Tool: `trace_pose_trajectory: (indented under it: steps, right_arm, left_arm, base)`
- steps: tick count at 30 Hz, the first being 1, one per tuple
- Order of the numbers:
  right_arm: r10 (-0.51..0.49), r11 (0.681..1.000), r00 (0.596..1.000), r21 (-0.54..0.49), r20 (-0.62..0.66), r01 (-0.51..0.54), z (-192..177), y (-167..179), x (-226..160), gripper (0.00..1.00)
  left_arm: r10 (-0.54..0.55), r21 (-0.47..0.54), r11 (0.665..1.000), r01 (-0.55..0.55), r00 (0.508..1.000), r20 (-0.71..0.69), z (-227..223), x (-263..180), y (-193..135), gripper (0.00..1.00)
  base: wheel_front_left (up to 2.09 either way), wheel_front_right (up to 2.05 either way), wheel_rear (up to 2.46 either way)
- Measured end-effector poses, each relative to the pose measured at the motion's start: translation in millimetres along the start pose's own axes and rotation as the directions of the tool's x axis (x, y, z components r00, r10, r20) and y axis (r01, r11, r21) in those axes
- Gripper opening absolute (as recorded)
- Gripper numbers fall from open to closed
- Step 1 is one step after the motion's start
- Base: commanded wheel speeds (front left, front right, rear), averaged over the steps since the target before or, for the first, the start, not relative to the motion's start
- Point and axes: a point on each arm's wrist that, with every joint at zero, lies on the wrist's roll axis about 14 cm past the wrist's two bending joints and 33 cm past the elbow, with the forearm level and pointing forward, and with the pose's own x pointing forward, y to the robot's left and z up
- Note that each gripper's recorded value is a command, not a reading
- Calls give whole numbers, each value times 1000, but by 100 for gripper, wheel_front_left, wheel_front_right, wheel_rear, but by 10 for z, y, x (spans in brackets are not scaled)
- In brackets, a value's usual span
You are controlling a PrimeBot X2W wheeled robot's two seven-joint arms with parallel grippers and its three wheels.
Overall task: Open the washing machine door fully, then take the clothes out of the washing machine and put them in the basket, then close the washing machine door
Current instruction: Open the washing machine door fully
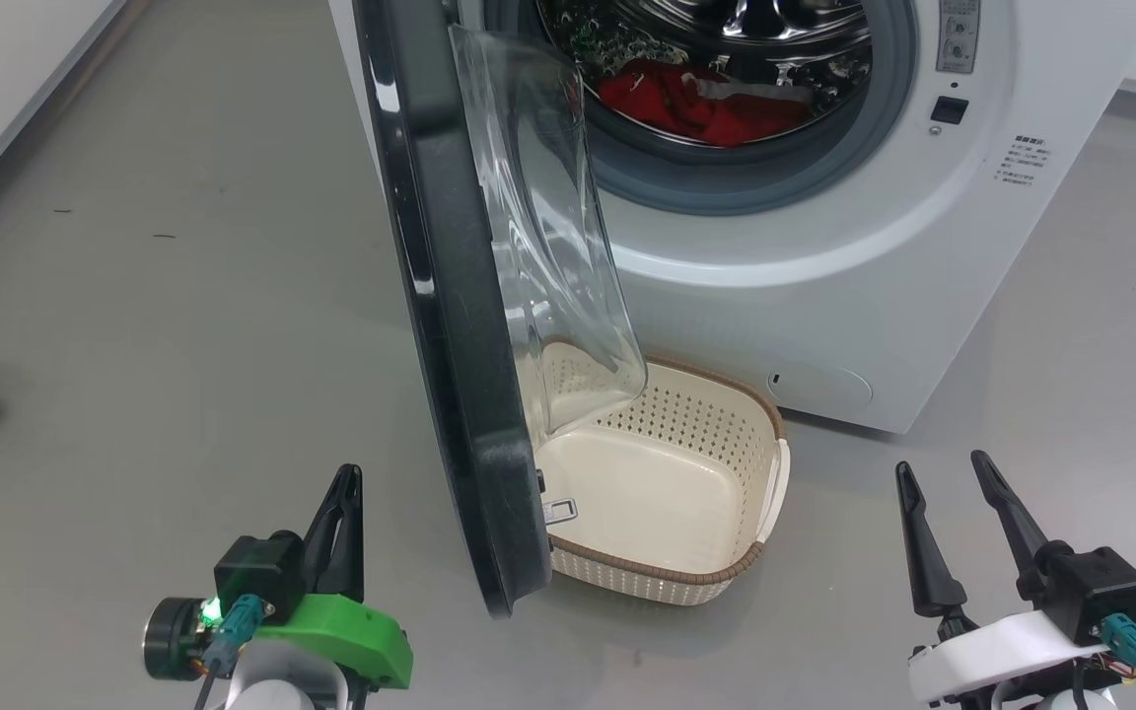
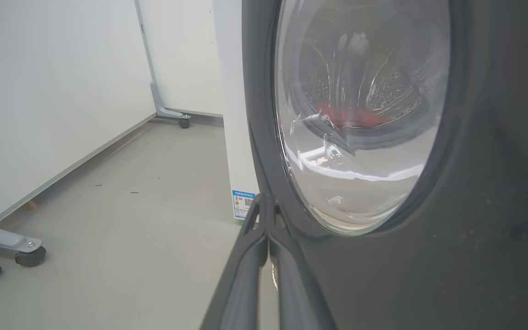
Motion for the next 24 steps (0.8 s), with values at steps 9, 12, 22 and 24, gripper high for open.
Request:
trace_pose_trajectory:
  steps: [9, 12, 22, 24]
  right_arm:
    - [-3, 1000, 1000, 2, -1, 3, -10, -15, 11, 100]
    - [-2, 1000, 1000, 4, -1, 2, -12, -15, 16, 100]
    - [5, 1000, 1000, -4, 1, -5, -9, -9, 32, 100]
    - [9, 1000, 1000, -3, 0, -9, -12, 0, 34, 100]
  left_arm:
    - [2, -3, 1000, -2, 1000, 13, 42, 12, 5, 0]
    - [3, -8, 1000, -3, 999, 39, 125, 26, 5, 0]
    - [8, -30, 1000, -1, 971, 241, 800, 102, 22, 0]
    - [0, -29, 1000, 9, 952, 305, 1023, 108, -2, 0]
  base:
    - [0, 0, 0]
    - [0, 0, 0]
    - [0, 0, 0]
    - [0, 0, 0]
